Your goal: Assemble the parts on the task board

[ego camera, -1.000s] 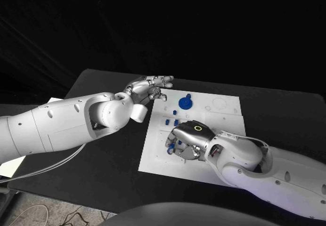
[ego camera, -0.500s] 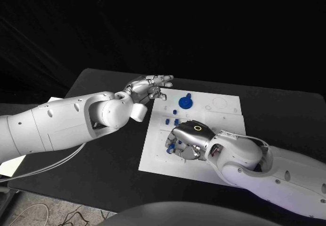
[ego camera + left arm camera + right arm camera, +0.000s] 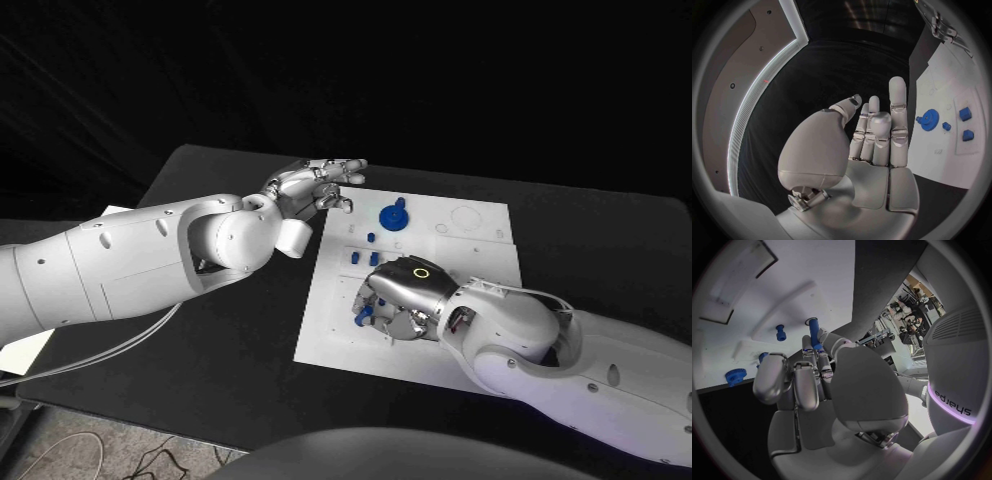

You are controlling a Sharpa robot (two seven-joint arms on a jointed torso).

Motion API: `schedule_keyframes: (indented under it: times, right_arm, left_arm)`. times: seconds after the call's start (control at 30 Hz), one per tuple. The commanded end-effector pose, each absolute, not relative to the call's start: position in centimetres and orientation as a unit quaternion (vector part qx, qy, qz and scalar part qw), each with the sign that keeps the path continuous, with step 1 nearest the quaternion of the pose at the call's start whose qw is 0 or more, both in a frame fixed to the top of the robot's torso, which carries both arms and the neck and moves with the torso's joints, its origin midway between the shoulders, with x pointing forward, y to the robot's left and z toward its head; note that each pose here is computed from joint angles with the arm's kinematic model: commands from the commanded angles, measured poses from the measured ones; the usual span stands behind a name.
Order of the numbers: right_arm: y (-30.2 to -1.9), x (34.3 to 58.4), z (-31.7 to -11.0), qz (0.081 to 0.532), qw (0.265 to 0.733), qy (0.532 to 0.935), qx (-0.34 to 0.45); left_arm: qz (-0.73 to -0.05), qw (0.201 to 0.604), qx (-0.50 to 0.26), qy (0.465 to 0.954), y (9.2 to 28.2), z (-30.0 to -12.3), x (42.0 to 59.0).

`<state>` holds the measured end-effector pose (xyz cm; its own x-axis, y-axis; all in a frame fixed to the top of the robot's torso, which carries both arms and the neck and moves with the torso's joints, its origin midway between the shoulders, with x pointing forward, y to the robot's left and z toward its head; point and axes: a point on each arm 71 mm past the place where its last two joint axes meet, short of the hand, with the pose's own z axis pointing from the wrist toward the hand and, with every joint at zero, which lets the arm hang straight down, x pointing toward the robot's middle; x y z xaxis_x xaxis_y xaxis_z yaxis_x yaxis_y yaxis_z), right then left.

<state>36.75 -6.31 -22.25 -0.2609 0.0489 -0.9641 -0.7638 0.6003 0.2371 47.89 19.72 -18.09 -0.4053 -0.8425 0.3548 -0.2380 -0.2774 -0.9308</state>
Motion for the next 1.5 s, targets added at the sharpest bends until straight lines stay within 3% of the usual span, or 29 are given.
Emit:
schedule_keyframes:
  times: [0.03, 0.97, 1.5]
  right_arm:
    - [-6.4, 36.6, -22.5, 0.356, 0.552, 0.706, -0.265]
    - [-5.8, 36.6, -22.8, 0.325, 0.547, 0.716, -0.288]
    - [-5.6, 36.9, -22.5, 0.346, 0.567, 0.698, -0.267]
  left_arm:
    - [-0.638, 0.234, -0.483, 0.552, 19.6, -18.0, 47.8]
    - [-0.638, 0.233, -0.483, 0.553, 19.5, -18.0, 47.8]
    - [-0.636, 0.231, -0.484, 0.555, 19.4, -18.0, 47.7]
